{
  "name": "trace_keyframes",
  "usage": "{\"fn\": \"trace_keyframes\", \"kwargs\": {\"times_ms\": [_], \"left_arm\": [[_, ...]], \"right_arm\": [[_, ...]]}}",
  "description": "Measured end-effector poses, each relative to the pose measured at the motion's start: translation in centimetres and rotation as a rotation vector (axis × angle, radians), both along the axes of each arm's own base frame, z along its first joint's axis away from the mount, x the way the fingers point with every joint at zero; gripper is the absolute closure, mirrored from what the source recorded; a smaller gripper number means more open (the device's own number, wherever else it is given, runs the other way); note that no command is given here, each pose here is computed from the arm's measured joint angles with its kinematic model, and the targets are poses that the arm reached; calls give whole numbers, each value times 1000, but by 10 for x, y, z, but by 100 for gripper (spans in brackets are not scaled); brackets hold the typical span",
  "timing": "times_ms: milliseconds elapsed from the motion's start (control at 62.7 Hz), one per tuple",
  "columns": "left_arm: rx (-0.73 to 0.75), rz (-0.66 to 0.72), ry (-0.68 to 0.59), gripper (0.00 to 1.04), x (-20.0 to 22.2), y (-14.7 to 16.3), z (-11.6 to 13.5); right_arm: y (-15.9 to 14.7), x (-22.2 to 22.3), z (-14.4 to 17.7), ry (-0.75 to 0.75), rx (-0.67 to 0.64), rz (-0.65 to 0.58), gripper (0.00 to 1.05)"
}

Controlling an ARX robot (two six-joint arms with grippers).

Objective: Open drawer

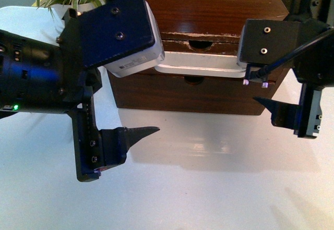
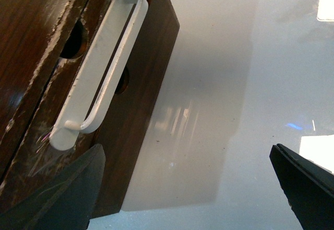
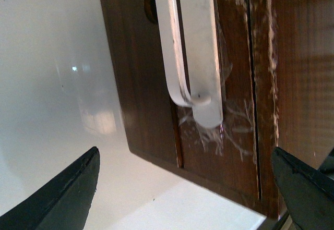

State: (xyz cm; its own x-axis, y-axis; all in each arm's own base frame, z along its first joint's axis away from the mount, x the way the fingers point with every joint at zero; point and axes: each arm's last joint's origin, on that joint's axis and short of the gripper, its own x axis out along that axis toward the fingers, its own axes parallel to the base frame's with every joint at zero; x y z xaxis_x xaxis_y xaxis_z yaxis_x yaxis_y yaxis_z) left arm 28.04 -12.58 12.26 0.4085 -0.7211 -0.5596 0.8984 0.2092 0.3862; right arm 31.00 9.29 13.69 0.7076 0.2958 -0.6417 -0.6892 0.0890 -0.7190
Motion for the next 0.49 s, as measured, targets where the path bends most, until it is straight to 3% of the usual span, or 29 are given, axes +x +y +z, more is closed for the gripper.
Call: {"fn": "trace_keyframes", "kwargs": {"times_ms": [495], "left_arm": [[58,-125,-9,8,36,-28,-11]], "right_arm": [[18,11,-21,71,-46,85,9]]}}
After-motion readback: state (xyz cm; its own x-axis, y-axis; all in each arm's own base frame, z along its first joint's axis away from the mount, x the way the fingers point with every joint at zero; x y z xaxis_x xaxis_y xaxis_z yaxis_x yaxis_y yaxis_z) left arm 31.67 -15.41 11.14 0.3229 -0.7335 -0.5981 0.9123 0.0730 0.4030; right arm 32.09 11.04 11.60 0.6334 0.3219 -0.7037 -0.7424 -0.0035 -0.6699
